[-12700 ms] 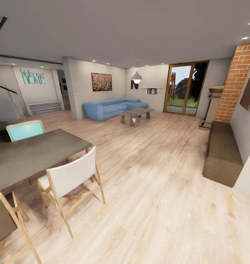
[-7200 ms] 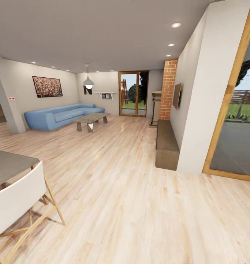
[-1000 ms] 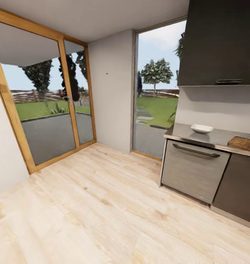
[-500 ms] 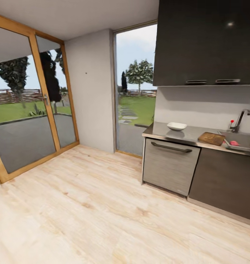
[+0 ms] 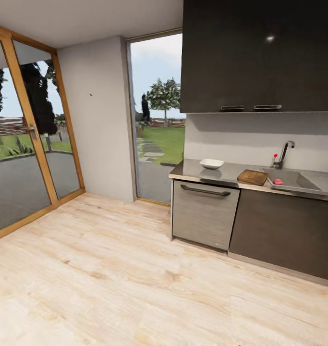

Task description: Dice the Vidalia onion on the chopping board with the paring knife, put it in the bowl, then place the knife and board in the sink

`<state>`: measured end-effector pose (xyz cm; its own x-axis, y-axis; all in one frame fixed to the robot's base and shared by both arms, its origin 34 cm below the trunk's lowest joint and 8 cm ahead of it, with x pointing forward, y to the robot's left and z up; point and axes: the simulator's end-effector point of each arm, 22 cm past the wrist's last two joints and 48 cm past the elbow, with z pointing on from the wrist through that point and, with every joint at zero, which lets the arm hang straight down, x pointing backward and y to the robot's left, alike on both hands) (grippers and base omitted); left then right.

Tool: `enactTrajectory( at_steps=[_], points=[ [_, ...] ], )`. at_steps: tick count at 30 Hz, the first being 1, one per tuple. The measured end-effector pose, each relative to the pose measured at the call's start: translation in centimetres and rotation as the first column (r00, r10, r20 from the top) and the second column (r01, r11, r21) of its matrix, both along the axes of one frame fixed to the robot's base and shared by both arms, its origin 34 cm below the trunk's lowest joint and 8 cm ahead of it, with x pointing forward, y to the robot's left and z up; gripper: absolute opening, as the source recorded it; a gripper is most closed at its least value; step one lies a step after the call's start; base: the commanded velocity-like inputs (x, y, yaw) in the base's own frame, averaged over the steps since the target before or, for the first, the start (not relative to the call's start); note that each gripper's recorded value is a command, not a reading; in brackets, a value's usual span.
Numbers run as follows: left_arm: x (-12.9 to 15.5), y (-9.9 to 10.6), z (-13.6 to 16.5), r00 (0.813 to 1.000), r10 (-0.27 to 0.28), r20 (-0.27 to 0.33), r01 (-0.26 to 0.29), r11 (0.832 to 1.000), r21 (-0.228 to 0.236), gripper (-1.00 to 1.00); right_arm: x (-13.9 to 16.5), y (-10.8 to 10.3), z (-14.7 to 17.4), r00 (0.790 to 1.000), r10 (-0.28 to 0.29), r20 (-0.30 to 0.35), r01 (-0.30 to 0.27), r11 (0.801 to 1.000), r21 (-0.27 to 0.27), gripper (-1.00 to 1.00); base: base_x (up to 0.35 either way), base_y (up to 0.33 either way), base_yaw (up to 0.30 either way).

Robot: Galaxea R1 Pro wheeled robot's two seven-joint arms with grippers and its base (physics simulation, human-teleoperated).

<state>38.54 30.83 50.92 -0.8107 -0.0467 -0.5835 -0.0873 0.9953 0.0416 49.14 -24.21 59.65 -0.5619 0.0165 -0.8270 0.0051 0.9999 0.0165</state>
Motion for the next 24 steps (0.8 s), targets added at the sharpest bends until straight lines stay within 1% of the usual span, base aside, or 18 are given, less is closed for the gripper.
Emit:
enactTrajectory(
  at_steps=[24],
  points=[
    [0.00, 0.00, 0.00, 1.000, 0.001, 0.000, -0.001, 1.000, 0.000, 1.00, -0.01, -0.01, -0.01, 1.000, 0.000, 0.000, 0.000, 1.000, 0.000, 1.00, 0.000, 0.000, -0.240]
  ],
)
